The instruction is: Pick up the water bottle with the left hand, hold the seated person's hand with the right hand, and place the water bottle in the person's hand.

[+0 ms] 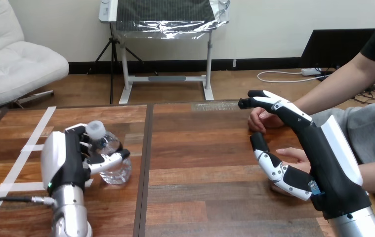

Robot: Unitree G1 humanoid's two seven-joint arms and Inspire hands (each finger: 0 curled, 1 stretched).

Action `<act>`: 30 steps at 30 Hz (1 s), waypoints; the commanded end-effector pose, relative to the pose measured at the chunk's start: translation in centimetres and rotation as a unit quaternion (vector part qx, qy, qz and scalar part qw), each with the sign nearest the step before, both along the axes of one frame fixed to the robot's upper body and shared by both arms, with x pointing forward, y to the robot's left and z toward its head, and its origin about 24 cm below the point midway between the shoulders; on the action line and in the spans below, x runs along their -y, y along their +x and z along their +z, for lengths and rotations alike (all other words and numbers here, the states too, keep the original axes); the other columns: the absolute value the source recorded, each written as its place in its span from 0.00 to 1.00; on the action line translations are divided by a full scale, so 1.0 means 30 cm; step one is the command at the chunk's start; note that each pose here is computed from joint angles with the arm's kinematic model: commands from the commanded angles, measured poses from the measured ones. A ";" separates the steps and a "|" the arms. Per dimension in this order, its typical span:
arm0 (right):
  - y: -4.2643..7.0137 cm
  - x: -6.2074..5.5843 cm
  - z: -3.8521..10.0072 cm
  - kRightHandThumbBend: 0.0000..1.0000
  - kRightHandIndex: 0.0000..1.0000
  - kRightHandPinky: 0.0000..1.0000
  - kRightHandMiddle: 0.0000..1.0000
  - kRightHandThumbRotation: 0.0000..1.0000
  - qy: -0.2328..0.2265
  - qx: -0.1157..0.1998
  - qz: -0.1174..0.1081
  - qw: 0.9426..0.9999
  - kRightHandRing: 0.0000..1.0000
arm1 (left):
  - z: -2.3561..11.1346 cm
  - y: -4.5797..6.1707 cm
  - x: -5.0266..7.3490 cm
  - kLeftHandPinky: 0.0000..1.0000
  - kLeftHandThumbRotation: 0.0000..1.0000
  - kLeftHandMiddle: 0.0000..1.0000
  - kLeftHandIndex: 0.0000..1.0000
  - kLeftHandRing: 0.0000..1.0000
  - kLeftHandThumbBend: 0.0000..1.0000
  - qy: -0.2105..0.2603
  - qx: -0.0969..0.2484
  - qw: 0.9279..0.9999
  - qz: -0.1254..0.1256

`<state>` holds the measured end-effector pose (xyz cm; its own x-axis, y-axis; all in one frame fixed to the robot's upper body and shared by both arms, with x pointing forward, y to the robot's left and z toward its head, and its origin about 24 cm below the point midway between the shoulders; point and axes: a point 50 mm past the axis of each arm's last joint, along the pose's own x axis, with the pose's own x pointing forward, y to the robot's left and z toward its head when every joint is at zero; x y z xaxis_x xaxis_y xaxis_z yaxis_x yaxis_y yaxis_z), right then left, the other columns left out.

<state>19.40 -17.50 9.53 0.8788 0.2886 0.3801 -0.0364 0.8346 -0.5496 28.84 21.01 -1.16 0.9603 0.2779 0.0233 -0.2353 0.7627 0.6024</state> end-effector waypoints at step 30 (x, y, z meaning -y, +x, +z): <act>0.059 0.093 0.107 0.50 0.89 0.77 0.93 0.00 -0.149 -0.024 -0.028 0.988 0.90 | 0.388 -0.056 0.167 0.40 0.00 0.43 0.48 0.39 0.63 -0.061 0.268 0.949 -0.155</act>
